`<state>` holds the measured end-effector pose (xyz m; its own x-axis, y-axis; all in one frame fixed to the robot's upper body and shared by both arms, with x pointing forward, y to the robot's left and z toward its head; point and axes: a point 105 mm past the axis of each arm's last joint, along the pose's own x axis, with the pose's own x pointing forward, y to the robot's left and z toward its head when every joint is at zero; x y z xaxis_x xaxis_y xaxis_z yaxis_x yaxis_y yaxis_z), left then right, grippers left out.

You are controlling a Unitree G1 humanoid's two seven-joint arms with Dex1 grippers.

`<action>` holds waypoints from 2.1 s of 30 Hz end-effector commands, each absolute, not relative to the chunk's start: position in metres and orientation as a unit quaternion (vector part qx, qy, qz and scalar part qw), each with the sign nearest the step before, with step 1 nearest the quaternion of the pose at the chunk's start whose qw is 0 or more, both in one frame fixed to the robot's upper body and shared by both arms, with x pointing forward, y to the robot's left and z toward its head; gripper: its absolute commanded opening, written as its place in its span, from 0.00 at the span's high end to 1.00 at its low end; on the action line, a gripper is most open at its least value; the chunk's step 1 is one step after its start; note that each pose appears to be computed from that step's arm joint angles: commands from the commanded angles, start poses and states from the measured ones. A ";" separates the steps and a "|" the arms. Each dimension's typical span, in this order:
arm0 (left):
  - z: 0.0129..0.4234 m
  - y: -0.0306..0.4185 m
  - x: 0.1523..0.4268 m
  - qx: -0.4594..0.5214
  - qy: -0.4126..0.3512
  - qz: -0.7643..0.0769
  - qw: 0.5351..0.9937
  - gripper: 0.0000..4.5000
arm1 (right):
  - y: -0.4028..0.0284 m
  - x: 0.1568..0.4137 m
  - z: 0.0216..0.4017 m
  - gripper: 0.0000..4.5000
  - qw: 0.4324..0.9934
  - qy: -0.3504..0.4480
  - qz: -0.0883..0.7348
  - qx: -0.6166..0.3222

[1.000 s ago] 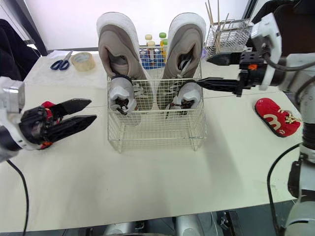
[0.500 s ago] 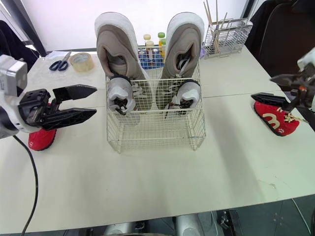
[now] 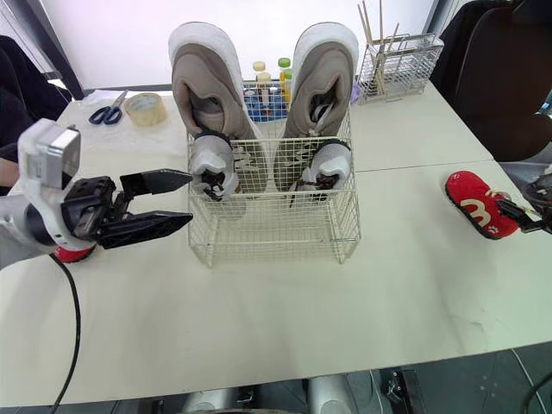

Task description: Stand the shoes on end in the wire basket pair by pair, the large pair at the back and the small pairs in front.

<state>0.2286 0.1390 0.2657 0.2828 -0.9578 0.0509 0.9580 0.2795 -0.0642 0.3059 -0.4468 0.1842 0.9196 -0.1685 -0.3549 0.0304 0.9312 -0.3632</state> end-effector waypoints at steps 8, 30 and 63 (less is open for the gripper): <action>0.269 0.133 0.222 -0.045 -0.017 -0.586 0.809 0.04 | -0.449 0.310 0.174 0.00 0.980 0.183 -0.025 -0.076; 0.269 0.134 0.227 -0.038 -0.024 -0.561 0.827 0.02 | -0.433 0.330 0.143 0.12 0.978 0.200 -0.005 -0.056; 0.361 0.158 0.277 -0.069 -0.102 -0.584 0.803 0.02 | -0.149 0.270 0.407 0.96 0.773 -0.345 0.388 -0.365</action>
<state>0.2819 0.1560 0.3534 0.3162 -0.9130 0.2579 0.9468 0.3207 -0.0258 0.2932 -0.1611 0.3921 0.5318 0.8056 0.2610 -0.3851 0.5046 -0.7727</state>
